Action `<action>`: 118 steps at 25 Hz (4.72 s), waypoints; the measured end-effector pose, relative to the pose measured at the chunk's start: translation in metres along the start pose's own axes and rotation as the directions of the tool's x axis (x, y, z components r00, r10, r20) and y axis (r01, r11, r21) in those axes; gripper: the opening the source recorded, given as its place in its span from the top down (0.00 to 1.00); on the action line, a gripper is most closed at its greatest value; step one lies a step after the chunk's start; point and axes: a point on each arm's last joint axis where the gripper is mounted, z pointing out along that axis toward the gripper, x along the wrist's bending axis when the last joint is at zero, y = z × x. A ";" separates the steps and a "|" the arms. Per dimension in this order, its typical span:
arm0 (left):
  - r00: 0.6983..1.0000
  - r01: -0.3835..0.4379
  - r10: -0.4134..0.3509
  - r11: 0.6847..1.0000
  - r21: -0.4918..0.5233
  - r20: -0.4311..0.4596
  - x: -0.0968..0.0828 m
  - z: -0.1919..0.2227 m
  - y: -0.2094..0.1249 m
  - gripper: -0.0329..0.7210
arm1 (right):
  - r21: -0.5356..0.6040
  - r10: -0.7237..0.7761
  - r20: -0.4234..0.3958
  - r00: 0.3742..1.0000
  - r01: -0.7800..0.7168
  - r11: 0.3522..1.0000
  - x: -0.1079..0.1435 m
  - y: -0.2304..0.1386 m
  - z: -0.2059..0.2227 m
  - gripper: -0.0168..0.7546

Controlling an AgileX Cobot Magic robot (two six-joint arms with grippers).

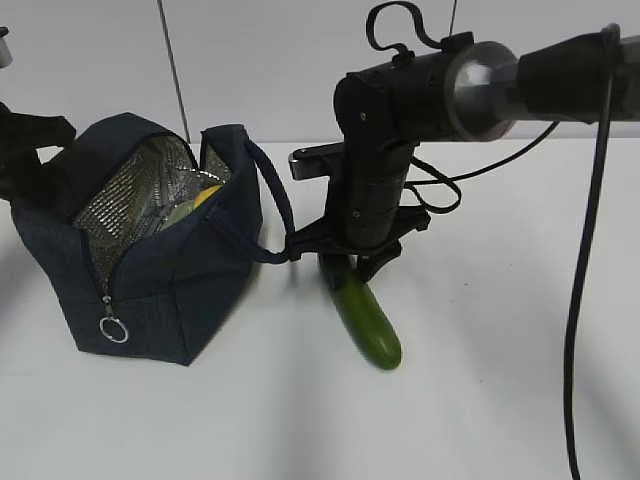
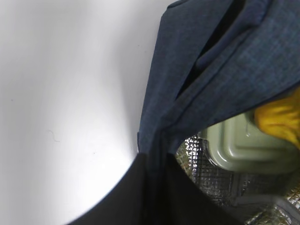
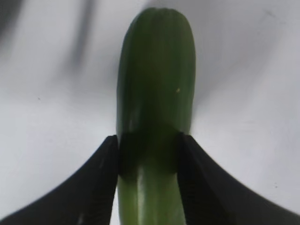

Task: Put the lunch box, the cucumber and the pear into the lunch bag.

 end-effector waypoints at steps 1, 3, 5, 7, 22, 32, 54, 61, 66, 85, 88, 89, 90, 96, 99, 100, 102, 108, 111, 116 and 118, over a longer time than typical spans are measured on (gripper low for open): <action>1.000 0.000 0.000 1.000 0.000 0.000 0.000 0.000 0.000 0.94 | 0.006 -0.004 0.007 1.000 0.004 1.000 -0.001 -0.001 0.000 0.58; 1.000 0.000 0.000 1.000 0.000 0.000 0.000 0.000 0.000 0.94 | 0.010 -0.024 0.040 0.999 0.024 1.000 -0.004 -0.003 -0.006 0.59; 1.000 0.000 0.000 1.000 0.000 0.000 0.000 0.000 0.000 0.94 | 0.022 -0.041 0.069 0.997 0.040 0.999 -0.007 -0.005 -0.010 0.61; 1.000 0.001 -0.001 1.000 0.001 0.002 0.000 0.000 0.000 0.94 | 0.013 -0.056 0.095 0.994 0.055 0.998 -0.010 -0.006 -0.020 0.63; 1.000 0.002 -0.002 1.000 0.002 0.003 0.000 0.000 0.000 0.94 | -0.038 -0.120 0.001 0.993 0.120 0.992 -0.002 -0.008 -0.054 0.61; 1.000 0.003 -0.003 1.000 0.002 0.004 0.000 0.000 0.000 0.94 | 0.057 -0.140 0.022 0.990 0.139 0.989 -0.004 -0.008 -0.009 0.36; 1.000 0.004 -0.004 1.000 0.003 0.005 0.000 0.000 0.000 0.94 | 0.133 -0.152 0.081 0.985 0.140 0.981 -0.009 -0.012 0.014 0.47; 1.000 0.005 -0.005 1.000 0.003 0.006 -0.001 0.000 0.000 0.94 | 0.127 -0.157 0.098 0.983 0.144 0.981 -0.011 -0.013 -0.002 0.47; 1.000 0.005 -0.005 1.000 0.003 0.006 -0.001 0.000 0.000 0.94 | 0.014 -0.146 0.126 0.981 0.146 0.989 -0.014 -0.009 -0.046 0.47; 1.000 0.013 -0.013 1.000 0.002 0.016 -0.001 0.000 0.000 0.94 | -0.490 -0.106 -0.178 0.978 0.006 0.872 0.007 -0.006 -0.177 0.47; 1.000 0.006 -0.006 1.000 0.004 0.021 -0.005 0.000 -0.001 0.94 | -0.550 -0.164 -0.313 0.935 -0.038 0.834 0.020 -0.001 -0.183 0.47; 1.000 0.000 0.000 1.000 0.005 0.024 -0.007 0.001 -0.001 0.94 | -0.569 -0.185 -0.360 0.914 -0.058 0.820 0.025 0.001 -0.185 0.47; 1.000 -0.006 0.006 1.000 0.005 0.026 -0.009 0.001 -0.001 0.94 | -0.580 -0.198 -0.392 0.898 -0.074 0.811 0.028 0.002 -0.186 0.47; 0.999 -0.021 0.021 1.000 -0.011 0.028 -0.014 0.002 0.000 0.94 | -0.586 -0.254 -0.621 0.742 -0.223 0.779 0.049 0.018 -0.175 0.47; 0.999 -0.027 0.027 1.000 -0.014 0.021 -0.013 0.002 0.000 0.94 | -0.576 -0.257 -0.692 0.675 -0.301 0.760 0.056 0.027 -0.165 0.47; 0.999 -0.027 0.027 0.999 -0.016 0.020 -0.013 0.002 0.000 0.94 | -0.572 -0.259 -0.709 0.656 -0.320 0.755 0.060 0.030 -0.161 0.47; 0.999 -0.030 0.030 0.999 -0.019 0.020 -0.014 0.002 0.000 0.94 | -0.568 -0.265 -0.726 0.634 -0.336 0.751 0.069 0.034 -0.154 0.47; 0.999 -0.043 0.043 0.999 -0.030 0.002 -0.012 0.002 0.001 0.94 | -0.561 -0.286 -0.737 0.613 -0.316 0.765 0.103 0.040 -0.134 0.47; 0.999 -0.046 0.046 0.998 -0.031 -0.011 -0.009 0.004 0.003 0.94 | -0.564 -0.279 -0.723 0.632 -0.307 0.767 0.108 0.042 -0.122 0.47; 0.999 -0.038 0.038 0.999 -0.032 0.003 -0.011 0.005 0.002 0.94 | -0.597 -0.281 -0.655 0.702 -0.252 0.762 0.105 0.045 -0.106 0.47; 0.999 -0.035 0.036 0.999 -0.032 0.009 -0.012 0.005 0.002 0.94 | -0.600 -0.284 -0.634 0.719 -0.225 0.768 0.106 0.043 -0.102 0.47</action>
